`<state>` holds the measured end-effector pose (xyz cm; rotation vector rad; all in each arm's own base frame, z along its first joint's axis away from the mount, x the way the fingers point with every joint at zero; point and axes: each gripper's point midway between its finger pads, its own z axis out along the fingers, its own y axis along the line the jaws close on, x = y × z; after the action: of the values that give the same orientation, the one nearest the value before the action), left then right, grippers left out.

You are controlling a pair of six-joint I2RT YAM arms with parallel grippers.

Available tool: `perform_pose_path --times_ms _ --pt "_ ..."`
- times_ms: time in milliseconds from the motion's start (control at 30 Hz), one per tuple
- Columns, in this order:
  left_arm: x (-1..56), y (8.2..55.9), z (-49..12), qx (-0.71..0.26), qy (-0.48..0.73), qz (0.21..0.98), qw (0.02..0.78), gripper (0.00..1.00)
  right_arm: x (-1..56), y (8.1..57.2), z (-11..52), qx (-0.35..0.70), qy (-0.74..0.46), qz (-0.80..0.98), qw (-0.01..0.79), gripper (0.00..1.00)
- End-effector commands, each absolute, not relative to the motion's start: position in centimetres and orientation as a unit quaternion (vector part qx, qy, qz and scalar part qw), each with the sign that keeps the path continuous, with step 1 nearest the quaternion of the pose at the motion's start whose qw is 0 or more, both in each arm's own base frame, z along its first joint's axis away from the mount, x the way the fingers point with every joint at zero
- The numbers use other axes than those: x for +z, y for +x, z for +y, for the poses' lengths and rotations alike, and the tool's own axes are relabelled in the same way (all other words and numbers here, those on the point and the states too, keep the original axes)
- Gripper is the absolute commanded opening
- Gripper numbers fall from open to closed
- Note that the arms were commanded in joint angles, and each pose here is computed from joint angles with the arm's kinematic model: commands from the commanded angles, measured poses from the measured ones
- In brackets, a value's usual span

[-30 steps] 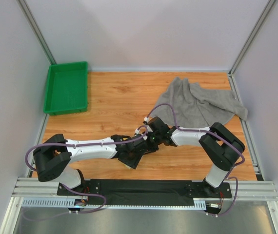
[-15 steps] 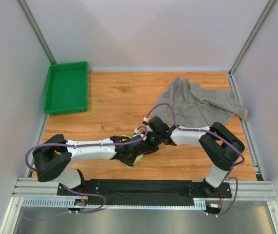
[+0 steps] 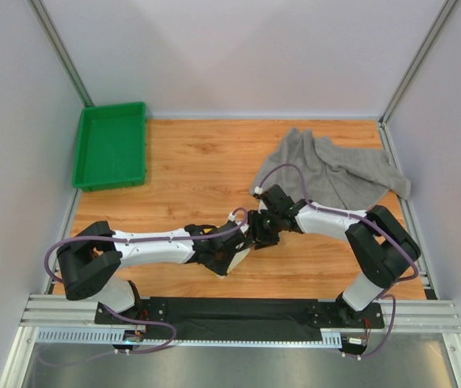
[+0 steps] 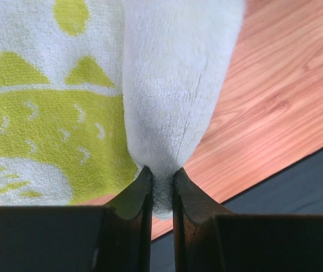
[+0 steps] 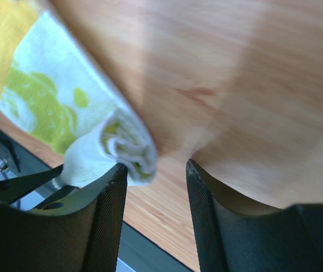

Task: Roll the towels
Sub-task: Roll the towel

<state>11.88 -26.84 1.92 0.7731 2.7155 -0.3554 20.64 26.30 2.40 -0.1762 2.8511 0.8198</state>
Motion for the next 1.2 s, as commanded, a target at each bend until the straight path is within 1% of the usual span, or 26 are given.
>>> perform_pose_path --times_ms 0,200,233,267,300,367,533,567,767,1000,1167 --pt "1.6 9.9 -27.2 -0.163 0.263 0.946 0.095 0.02 2.4 21.5 22.6 0.222 -0.053 0.967 0.109 0.47" --pt "3.9 10.1 -29.3 -0.25 0.233 0.938 0.065 0.0 5.4 21.2 22.3 0.264 -0.047 0.953 0.139 0.49" --pt "4.1 10.4 -29.3 -0.259 0.224 0.937 0.062 0.0 6.0 20.8 22.8 0.286 -0.052 0.947 0.136 0.49" --pt "4.4 10.5 -29.7 -0.272 0.22 0.935 0.06 0.0 7.3 21.0 23.3 0.31 -0.059 0.936 0.155 0.5" --pt "4.9 10.3 -30.0 -0.29 0.216 0.931 0.048 0.0 7.2 20.4 23.5 0.322 -0.061 0.932 0.152 0.5" --pt "5.6 10.5 -30.3 -0.322 0.196 0.926 0.024 0.0 8.6 20.1 24.3 0.362 -0.068 0.916 0.161 0.53" --pt "6.2 11.6 -30.5 -0.381 0.149 0.912 -0.013 0.0 8.8 18.8 25.0 0.409 -0.075 0.896 0.159 0.57" --pt "6.1 11.2 -30.3 -0.392 0.143 0.908 -0.027 0.0 8.9 18.6 25.2 0.414 -0.072 0.894 0.156 0.57" --pt "5.2 11.6 -29.5 -0.417 0.091 0.902 -0.068 0.0 8.5 17.9 26.0 0.451 -0.072 0.877 0.148 0.63" --pt "4.2 11.7 -29.3 -0.43 0.044 0.896 -0.101 0.0 7.8 18.2 27.2 0.463 -0.076 0.872 0.141 0.64" --pt "4.3 12.2 -29.1 -0.446 0.03 0.889 -0.096 0.0 6.4 18.4 27.5 0.449 -0.074 0.881 0.129 0.64"
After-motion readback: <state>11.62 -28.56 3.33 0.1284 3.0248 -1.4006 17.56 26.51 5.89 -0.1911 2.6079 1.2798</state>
